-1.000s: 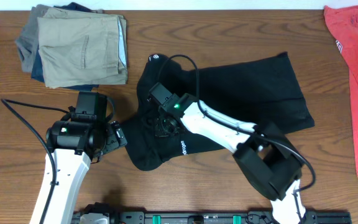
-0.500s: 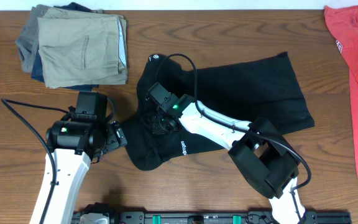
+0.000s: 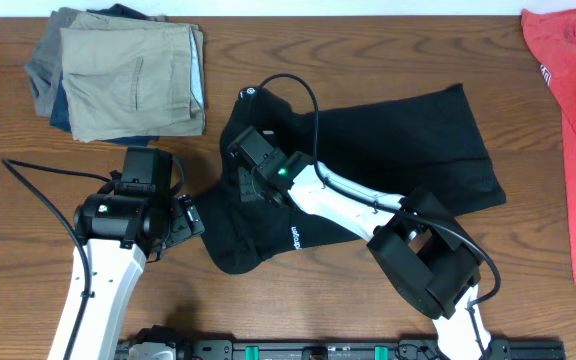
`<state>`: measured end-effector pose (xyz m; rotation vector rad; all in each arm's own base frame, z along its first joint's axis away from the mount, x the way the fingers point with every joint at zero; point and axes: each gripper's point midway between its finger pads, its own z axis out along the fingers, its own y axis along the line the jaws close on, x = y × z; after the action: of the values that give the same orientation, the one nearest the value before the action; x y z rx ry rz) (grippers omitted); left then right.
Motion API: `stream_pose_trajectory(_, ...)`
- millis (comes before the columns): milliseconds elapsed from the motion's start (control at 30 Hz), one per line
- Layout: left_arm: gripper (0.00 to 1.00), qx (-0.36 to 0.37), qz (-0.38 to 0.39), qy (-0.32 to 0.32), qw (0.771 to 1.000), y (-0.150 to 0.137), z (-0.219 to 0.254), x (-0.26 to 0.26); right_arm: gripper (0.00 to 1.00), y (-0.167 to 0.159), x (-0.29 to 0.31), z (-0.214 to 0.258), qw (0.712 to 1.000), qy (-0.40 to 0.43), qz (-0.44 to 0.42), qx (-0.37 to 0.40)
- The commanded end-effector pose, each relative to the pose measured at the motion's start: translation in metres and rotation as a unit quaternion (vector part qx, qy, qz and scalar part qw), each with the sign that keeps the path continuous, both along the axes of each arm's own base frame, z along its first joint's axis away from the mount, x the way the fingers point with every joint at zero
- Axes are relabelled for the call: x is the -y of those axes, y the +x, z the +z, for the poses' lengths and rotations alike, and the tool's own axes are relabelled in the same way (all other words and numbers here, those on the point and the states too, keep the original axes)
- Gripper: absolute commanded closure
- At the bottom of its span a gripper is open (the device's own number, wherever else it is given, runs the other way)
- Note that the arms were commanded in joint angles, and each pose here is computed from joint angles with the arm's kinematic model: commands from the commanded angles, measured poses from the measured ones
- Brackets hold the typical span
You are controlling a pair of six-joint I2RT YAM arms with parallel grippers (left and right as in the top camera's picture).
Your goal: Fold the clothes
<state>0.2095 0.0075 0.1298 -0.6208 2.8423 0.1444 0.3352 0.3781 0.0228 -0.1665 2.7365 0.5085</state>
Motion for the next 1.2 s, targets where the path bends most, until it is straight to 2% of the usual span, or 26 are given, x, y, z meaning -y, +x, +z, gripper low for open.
stream_pose_trajectory(0,0.02,-0.005,0.006,0.004,1.0,-0.002,-0.003,-0.003,0.95,0.006,-0.002,-0.002,1.0,-0.004,-0.003,0.02)
stream_pose_trajectory(300,0.02,-0.006,0.006,0.004,1.0,-0.002,-0.003,-0.003,0.92,0.041,0.012,0.01,0.997,-0.025,-0.014,0.077)
stream_pose_trajectory(433,0.02,-0.006,0.006,0.004,1.0,-0.002,-0.004,-0.003,0.91,0.062,0.044,0.039,0.996,-0.046,-0.04,0.065)
stream_pose_trajectory(500,0.02,-0.009,0.006,0.004,1.0,-0.002,-0.005,-0.003,0.86,0.071,0.063,0.058,0.995,-0.053,-0.058,0.057)
stream_pose_trajectory(567,0.02,-0.012,0.005,0.002,1.0,-0.002,-0.006,-0.002,0.79,0.079,0.086,0.083,0.994,-0.062,-0.08,0.048)
stream_pose_trajectory(600,0.02,-0.014,0.005,0.0,1.0,-0.002,-0.007,-0.001,0.69,0.081,0.097,0.093,0.993,-0.065,-0.089,0.043)
stream_pose_trajectory(667,0.02,-0.019,0.004,-0.007,1.0,-0.002,-0.009,0.001,0.35,0.084,0.123,0.115,0.991,-0.077,-0.101,0.037)
stream_pose_trajectory(767,0.02,-0.029,-0.001,-0.02,0.999,-0.003,-0.013,0.006,0.02,0.083,0.163,0.141,0.988,-0.099,-0.112,0.025)
stream_pose_trajectory(867,0.02,-0.041,-0.051,-0.07,0.995,0.0,-0.018,0.027,0.01,0.078,0.211,0.153,0.983,-0.121,-0.14,0.003)
stream_pose_trajectory(1000,0.02,-0.043,-0.139,-0.171,0.975,0.002,-0.018,0.068,0.01,0.073,0.274,0.151,0.968,-0.151,-0.198,-0.041)
stream_pose_trajectory(1100,0.01,-0.035,-0.178,-0.215,0.96,0.007,-0.016,0.092,0.01,0.064,0.32,0.14,0.953,-0.166,-0.241,-0.084)
stream_pose_trajectory(1167,0.09,-0.031,-0.197,-0.222,0.954,0.01,-0.017,0.103,0.01,0.057,0.346,0.132,0.942,-0.171,-0.266,-0.111)
